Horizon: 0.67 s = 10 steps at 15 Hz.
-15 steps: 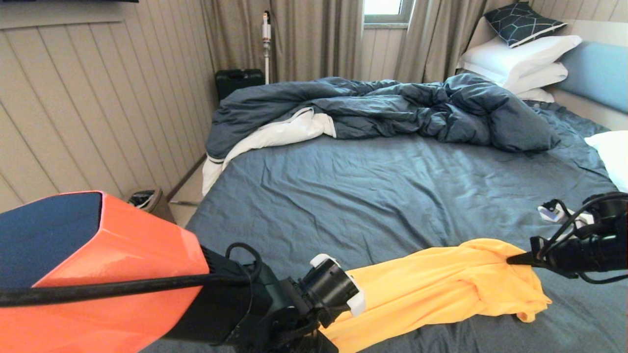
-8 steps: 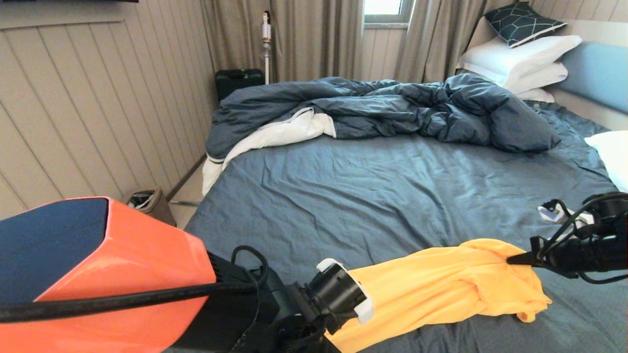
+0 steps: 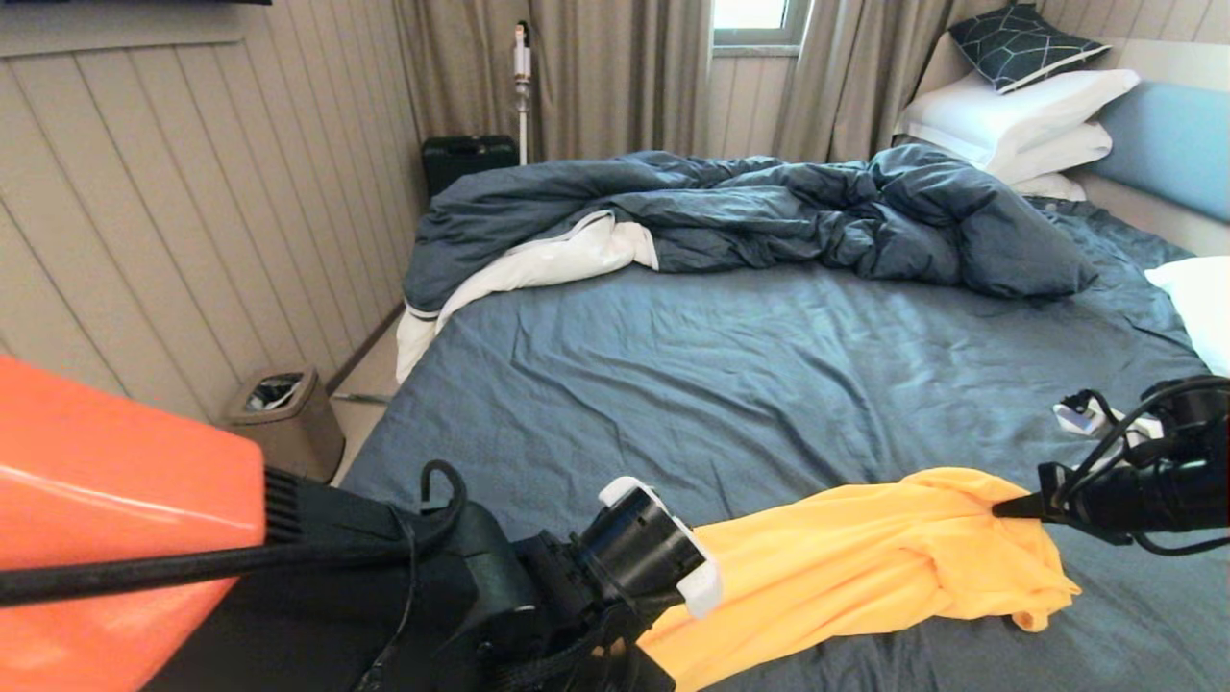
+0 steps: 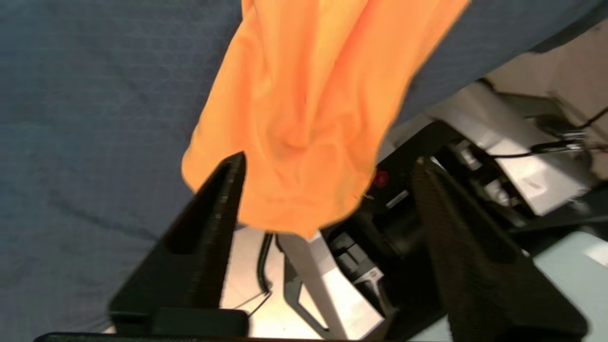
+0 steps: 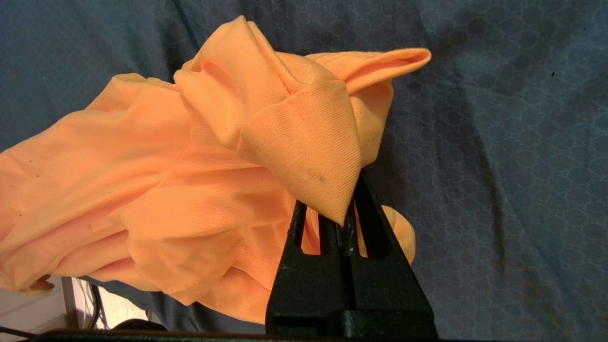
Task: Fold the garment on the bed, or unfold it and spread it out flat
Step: Fold the yellow T-shirt
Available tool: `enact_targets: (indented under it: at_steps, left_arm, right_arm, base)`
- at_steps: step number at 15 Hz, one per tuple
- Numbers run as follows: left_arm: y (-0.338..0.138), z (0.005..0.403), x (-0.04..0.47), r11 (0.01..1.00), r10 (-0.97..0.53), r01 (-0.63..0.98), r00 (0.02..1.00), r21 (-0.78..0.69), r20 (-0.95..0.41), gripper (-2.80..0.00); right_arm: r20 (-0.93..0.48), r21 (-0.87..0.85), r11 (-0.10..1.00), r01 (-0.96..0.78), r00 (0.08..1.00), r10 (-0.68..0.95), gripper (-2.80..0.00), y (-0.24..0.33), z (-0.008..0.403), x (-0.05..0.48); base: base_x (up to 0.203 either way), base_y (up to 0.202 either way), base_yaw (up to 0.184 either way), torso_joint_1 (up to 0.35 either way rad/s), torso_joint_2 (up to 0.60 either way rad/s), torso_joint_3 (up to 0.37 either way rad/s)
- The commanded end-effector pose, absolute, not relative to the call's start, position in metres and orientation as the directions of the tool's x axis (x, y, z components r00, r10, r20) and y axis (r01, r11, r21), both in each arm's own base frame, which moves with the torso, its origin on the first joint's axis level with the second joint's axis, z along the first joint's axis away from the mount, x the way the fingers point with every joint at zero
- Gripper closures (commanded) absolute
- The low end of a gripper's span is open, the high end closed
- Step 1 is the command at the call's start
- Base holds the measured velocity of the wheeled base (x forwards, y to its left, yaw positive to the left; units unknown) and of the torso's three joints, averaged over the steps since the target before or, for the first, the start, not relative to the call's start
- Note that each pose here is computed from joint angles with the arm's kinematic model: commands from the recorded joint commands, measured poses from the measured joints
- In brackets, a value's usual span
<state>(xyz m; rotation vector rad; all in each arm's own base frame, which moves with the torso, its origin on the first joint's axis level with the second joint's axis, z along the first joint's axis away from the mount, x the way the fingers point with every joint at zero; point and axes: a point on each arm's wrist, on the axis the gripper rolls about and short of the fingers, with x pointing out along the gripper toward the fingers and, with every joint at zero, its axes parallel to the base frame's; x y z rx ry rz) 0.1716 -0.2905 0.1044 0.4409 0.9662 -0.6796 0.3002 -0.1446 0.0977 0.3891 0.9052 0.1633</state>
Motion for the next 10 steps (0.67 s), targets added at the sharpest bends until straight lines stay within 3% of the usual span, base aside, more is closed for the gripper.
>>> enact_targets:
  at_steps: [1, 2, 6, 10]
  left_arm:
    - [-0.279, 0.125, 0.164, 0.72, -0.367, 0.694, 0.414, 0.028, -0.833, -2.8]
    - [-0.273, 0.127, 0.164, 0.729, -0.365, 0.684, 0.419, 0.025, -0.831, 0.0]
    - [-0.224, 0.139, 0.169, 0.827, -0.346, 0.562, 0.475, -0.023, -0.809, 0.0]
    - [-0.137, 0.157, 0.158, 0.93, -0.301, 0.356, 0.597, -0.091, -0.744, 0.0]
  right_arm:
    - [-0.732, 0.398, 0.917, 0.022, 0.611, 0.303, 0.0, -0.145, 0.097, 0.3]
    - [-0.732, 0.398, 0.917, 0.022, 0.611, 0.303, 0.0, -0.145, 0.097, 0.3]
    - [-0.73, 0.397, 0.918, 0.021, 0.614, 0.301, 0.0, -0.145, 0.098, 0.302]
    - [-0.726, 0.393, 0.92, 0.015, 0.619, 0.3, 0.0, -0.146, 0.101, 0.306]
  base:
    - [0.0, 0.0, 0.0, 0.0, 0.0, 0.0]
    - [0.0, 0.0, 0.0, 0.0, 0.0, 0.0]
    - [0.0, 0.0, 0.0, 0.0, 0.0, 0.0]
    - [0.0, 0.0, 0.0, 0.0, 0.0, 0.0]
